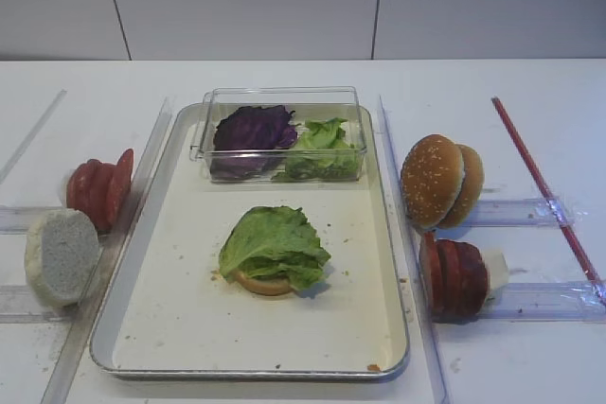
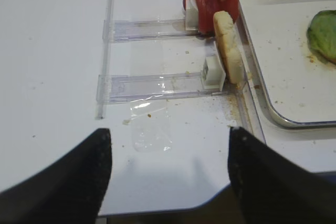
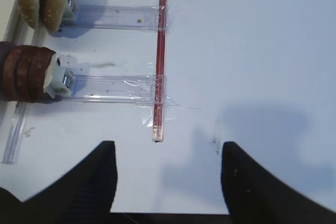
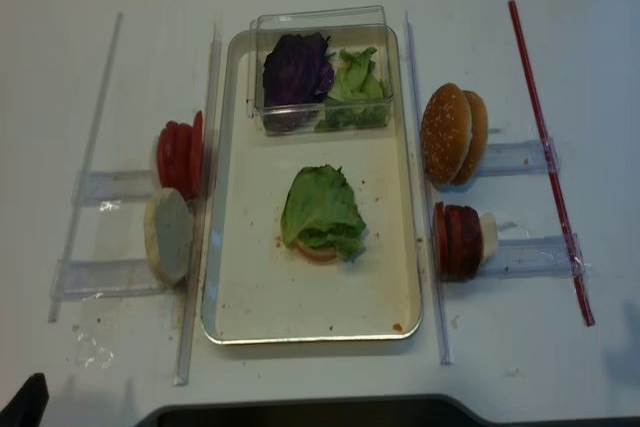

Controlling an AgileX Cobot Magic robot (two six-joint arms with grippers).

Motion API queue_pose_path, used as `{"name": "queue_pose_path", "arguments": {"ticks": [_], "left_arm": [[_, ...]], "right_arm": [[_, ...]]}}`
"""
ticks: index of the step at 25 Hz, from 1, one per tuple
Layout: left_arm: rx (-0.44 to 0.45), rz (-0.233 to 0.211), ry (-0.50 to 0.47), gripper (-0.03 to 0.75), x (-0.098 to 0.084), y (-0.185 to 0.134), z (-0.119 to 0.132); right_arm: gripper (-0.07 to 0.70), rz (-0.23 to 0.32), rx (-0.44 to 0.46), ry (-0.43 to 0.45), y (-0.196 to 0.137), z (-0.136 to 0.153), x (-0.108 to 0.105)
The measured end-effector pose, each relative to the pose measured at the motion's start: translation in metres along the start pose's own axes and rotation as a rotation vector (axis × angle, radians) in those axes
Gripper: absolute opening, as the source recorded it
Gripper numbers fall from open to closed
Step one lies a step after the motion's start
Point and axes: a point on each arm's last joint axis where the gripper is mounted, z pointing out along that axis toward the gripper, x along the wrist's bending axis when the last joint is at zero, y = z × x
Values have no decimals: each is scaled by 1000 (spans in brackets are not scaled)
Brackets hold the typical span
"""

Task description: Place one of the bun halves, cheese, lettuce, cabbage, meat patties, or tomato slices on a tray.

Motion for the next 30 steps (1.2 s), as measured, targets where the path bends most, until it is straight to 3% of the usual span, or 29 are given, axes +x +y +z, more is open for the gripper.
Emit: {"name": "queue_pose_path", "arguments": {"ticks": [9, 18, 30], "left_arm": [[0, 0, 0, 437, 0, 0, 0], [0, 0, 0, 437, 0, 0, 0], [0, 0, 0, 437, 0, 0, 0]], "right_arm": [[454, -1, -27, -2, -45, 18, -2], [454, -6, -271, 9, -66, -5, -1], [454, -17, -269, 8, -68, -4, -1]]}}
